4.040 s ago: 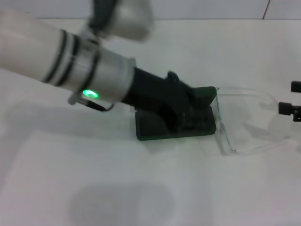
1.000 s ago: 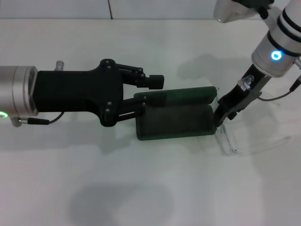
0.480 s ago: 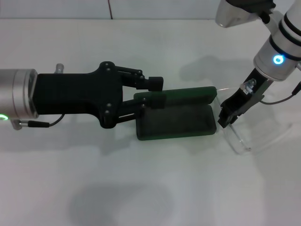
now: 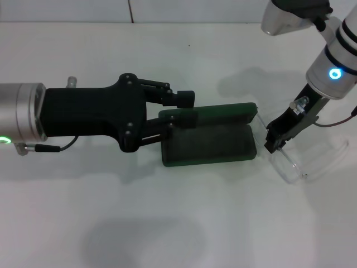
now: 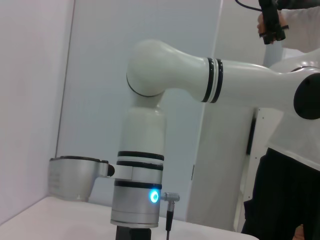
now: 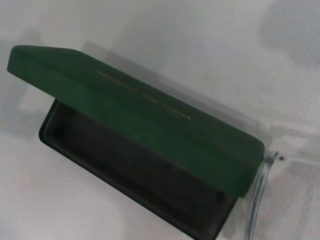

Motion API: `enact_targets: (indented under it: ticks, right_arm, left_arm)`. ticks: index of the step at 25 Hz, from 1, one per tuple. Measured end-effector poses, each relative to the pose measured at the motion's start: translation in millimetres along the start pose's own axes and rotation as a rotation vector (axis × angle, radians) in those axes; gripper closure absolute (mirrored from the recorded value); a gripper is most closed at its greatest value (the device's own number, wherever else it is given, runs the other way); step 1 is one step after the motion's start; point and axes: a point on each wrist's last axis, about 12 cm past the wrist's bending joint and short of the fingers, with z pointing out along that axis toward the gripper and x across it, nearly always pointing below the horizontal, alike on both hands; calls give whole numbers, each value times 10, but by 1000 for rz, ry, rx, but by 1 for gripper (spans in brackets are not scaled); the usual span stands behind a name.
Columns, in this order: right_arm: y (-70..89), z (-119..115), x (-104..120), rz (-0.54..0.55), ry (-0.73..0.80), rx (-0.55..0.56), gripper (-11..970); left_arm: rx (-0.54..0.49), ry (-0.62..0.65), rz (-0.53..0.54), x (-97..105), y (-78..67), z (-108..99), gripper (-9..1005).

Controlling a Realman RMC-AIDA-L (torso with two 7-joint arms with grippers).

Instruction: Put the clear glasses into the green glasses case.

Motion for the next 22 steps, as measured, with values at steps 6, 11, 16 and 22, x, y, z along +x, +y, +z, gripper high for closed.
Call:
enact_targets:
  ticks: [6, 11, 16, 22]
  right_arm:
    - [-44, 11, 64, -4, -2, 16, 837]
    - [-59, -14, 115, -29, -26, 44, 850]
    - [-93, -51, 148, -35, -44, 57, 858]
    - [-112, -148, 254, -50, -74, 72, 862]
  left_arm:
    - [0, -9, -2, -8, 1, 2, 680]
    - [0, -9, -7, -7, 1, 4, 680]
    - [1, -10, -10, -6, 1, 8, 680]
    - [-1, -14, -18, 7, -2, 5, 680]
